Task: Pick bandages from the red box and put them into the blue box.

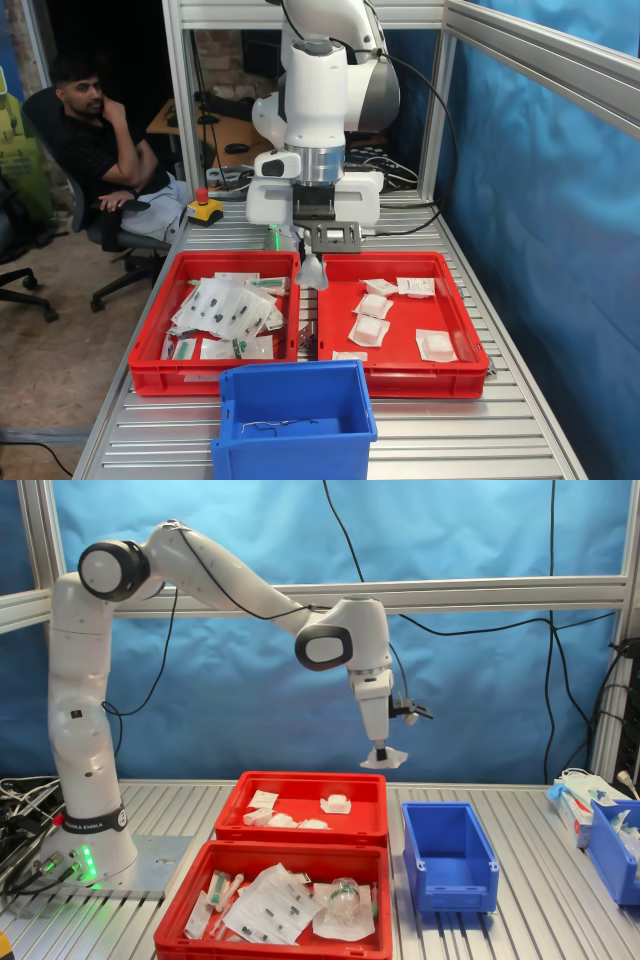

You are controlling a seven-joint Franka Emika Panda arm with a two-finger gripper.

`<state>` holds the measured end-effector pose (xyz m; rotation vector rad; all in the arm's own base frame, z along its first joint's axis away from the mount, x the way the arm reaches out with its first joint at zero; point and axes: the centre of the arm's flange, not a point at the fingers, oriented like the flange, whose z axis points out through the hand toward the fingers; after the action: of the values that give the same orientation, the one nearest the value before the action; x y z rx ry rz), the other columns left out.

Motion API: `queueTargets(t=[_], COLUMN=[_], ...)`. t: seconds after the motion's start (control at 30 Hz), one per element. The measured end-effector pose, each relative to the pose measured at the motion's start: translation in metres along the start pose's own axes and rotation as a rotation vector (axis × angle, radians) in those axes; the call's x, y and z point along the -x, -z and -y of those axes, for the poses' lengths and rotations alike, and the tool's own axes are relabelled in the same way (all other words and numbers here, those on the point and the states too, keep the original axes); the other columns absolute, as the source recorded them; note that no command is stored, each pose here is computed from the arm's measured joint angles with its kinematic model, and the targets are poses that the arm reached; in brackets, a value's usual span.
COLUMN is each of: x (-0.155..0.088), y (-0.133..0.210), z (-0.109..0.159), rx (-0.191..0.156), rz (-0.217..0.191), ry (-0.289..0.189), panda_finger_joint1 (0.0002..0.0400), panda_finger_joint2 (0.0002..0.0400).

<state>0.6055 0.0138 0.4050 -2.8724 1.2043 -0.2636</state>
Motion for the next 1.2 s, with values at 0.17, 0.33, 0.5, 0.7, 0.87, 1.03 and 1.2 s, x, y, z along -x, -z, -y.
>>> queueTargets(t=[0.17,0.33,0.5,0.7,0.87,1.03,1.2], x=[-0.008,-0.013,-0.014,-0.017,-0.021,-0.027,-0.037], y=[-0.009,-0.027,-0.051,-0.085,-0.098,-0.11,-0.115], z=[0.01,0.023,0.036,0.048,0.054,0.06,0.064], rx=[0.002,0.023,0.039,0.047,0.052,0.044,0.033], rz=[0.0,-0.005,0.007,0.031,0.033,0.036,0.031], ry=[-0.023,-0.028,-0.044,-0.084,-0.097,-0.118,-0.137], panda_finger_joint1=[0.0086,0.0086,0.0086,0.0086,0.0086,0.0086,0.0086], panda_finger_joint2=[0.0086,0.0086,0.0086,0.0086,0.0086,0.0086,0.0086])
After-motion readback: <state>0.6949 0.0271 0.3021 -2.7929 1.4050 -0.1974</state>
